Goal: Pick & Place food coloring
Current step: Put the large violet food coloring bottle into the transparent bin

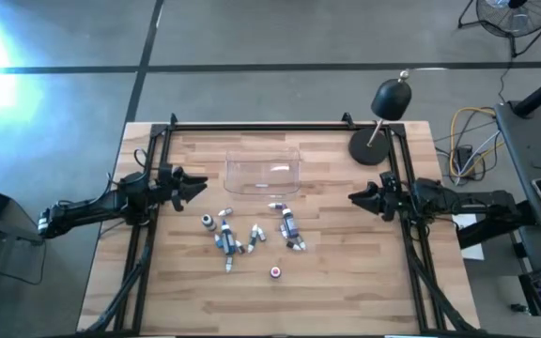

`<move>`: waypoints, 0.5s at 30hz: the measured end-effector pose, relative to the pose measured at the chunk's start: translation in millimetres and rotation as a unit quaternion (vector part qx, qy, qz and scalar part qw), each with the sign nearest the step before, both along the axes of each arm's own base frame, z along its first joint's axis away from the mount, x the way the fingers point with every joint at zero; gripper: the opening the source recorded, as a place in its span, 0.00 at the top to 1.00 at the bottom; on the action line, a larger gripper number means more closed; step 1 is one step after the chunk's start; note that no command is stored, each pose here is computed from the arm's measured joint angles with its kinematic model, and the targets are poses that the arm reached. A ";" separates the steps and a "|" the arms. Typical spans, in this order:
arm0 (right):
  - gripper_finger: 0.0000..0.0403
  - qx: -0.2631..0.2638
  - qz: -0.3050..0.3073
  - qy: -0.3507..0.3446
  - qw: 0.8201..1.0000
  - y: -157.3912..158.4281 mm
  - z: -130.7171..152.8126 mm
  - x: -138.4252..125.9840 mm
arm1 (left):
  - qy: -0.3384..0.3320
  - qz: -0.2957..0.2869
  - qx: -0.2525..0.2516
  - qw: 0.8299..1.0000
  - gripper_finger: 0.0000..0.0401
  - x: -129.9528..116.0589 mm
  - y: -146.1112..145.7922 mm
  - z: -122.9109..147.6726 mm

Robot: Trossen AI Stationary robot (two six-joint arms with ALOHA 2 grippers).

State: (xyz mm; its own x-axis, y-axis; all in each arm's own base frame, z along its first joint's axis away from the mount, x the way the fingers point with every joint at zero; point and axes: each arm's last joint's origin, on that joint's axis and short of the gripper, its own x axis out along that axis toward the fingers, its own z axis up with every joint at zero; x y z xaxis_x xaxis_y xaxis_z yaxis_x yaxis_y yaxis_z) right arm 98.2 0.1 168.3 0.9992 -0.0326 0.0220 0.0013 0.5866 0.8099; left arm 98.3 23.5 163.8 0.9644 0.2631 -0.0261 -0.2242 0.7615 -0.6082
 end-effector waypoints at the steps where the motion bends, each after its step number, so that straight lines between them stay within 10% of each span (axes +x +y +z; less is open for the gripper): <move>1: 0.50 0.006 -0.017 0.004 1.000 -1.0 -0.9 0.3 | 0.000 0.000 0.000 1.000 0.60 0.0 0.0 0.1; 15: 0.50 0.097 -0.119 0.010 0.988 -6.6 -2.9 9.3 | 0.000 0.000 0.000 1.000 0.60 0.0 0.0 0.1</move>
